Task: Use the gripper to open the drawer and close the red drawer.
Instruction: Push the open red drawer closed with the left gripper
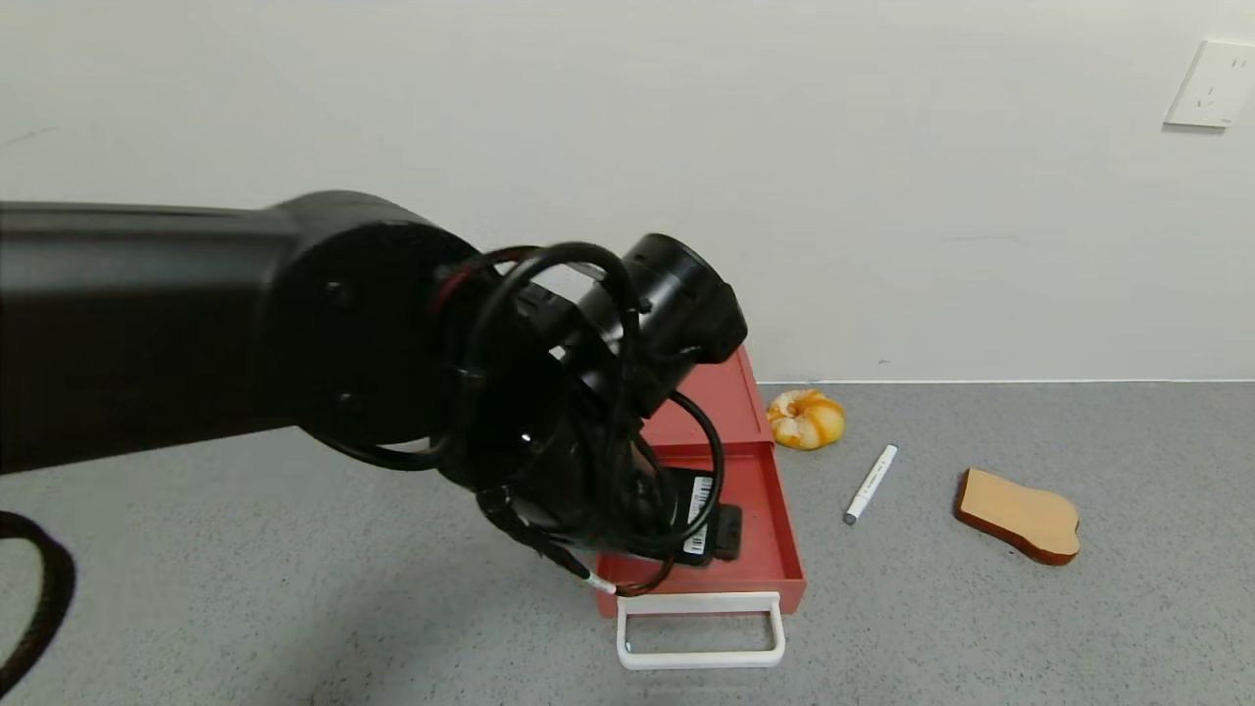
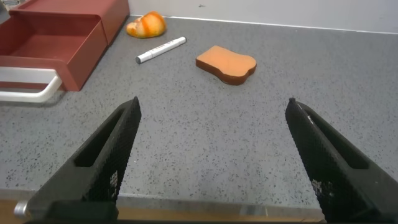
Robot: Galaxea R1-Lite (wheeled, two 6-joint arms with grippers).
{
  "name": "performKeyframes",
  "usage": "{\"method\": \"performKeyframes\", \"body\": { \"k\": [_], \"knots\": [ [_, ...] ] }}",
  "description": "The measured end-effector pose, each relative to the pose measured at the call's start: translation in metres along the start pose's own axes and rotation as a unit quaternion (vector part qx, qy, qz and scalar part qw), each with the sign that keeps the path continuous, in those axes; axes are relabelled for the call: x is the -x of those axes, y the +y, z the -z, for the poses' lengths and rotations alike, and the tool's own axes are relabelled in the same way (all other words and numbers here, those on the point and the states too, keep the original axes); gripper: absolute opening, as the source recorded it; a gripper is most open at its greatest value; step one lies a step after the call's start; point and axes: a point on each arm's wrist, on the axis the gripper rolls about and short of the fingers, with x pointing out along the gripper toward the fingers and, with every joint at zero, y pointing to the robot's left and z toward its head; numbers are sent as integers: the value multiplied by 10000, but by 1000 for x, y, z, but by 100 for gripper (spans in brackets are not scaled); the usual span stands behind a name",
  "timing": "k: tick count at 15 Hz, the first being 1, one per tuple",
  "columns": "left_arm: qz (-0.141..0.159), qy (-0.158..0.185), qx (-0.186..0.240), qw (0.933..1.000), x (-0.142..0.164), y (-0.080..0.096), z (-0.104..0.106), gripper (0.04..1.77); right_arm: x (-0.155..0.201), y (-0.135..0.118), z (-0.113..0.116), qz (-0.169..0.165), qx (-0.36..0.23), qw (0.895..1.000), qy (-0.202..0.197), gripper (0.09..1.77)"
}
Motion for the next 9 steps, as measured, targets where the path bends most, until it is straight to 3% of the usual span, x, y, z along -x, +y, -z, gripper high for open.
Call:
{"method": "performKeyframes", "body": {
  "k": [1, 3, 6, 9],
  "knots": [
    [-173, -208, -154, 9995, 10, 4, 0, 172, 0, 0, 0, 0, -2, 10000, 0, 171],
    [-195, -509, -420, 9976, 29, 17, -1, 172, 0, 0, 0, 0, 0, 10000, 0, 171],
    [369, -997, -462, 9933, 54, 45, -10, 172, 0, 0, 0, 0, -2, 10000, 0, 171],
    [796, -1557, -480, 9834, 67, 78, -15, 172, 0, 0, 0, 0, 2, 10000, 0, 171]
  ]
}}
